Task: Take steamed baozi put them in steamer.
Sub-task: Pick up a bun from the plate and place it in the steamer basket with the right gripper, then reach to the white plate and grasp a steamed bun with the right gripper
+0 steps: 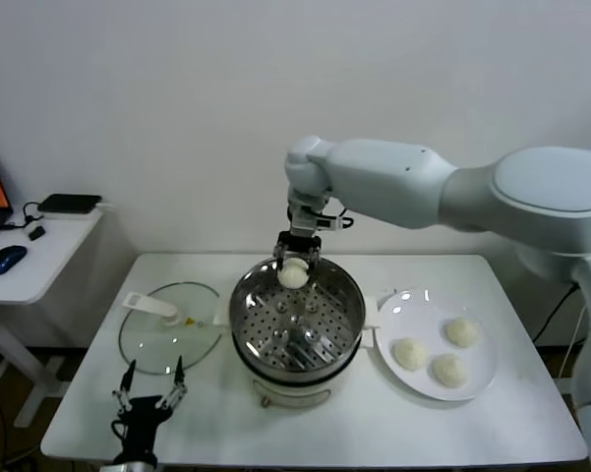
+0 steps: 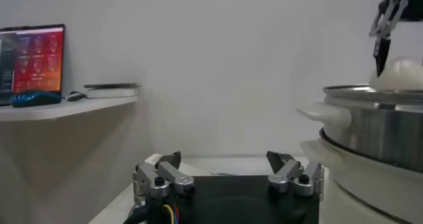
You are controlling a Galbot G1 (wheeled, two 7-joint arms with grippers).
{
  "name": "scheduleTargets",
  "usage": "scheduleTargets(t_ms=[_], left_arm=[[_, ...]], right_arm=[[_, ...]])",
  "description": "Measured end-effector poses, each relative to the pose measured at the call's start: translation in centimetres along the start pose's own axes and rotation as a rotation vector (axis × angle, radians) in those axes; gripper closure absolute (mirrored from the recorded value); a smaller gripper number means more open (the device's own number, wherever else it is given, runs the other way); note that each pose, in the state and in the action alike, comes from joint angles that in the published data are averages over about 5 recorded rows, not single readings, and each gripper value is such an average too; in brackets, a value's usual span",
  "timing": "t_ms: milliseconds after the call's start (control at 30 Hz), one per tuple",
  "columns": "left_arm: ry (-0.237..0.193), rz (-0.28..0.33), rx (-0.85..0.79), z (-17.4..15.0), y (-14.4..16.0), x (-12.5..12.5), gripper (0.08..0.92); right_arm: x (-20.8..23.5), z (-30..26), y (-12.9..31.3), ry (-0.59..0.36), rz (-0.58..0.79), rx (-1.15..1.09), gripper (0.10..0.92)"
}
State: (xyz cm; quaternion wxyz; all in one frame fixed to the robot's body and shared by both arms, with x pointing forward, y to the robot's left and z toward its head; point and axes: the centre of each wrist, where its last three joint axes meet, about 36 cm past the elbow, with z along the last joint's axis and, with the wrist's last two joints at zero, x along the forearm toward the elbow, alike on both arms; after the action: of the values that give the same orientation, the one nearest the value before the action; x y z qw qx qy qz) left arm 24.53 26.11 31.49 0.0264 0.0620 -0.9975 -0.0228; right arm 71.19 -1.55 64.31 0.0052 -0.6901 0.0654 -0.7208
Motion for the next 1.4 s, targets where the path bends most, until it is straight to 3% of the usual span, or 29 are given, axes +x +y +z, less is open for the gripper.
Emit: scheduleTargets(t_ms=[333,500,667,867,1100,1400], left_arm=[[0.004,-0.005,-0.002,0.3,0.1,-0.1,0.177],[0.003,-0.008,-0.001,0.4,0.1,-0.2,0.177],[0.004,-0.01,0.0,0.3,0.1,-0.2,0.177],[0.005,-0.011,-0.001,0.1,0.2,-0.1,0.177],[0.006,-0.013,-0.002,0.0,0.2,0.0,0.177],[0.009,-0.001,0.01,0.2,-0.5,-0.3,0.177]], right_arm=[[-3.0,0.3,0.1,-0.027,-0.023,0.016,0.401],[-3.0,0.4,-0.1,-0.028,-0.015,0.024,0.299],[-1.9,0.7,0.0,-0.03,-0.007,0.019,0.208],[1.6,1.1,1.1,-0.044,-0.009,-0.035,0.2],[6.3,1.4,6.0,-0.065,-0.015,-0.242,0.2],[9.3,0.1,17.1,-0.05,0.03,-0.733,0.2]])
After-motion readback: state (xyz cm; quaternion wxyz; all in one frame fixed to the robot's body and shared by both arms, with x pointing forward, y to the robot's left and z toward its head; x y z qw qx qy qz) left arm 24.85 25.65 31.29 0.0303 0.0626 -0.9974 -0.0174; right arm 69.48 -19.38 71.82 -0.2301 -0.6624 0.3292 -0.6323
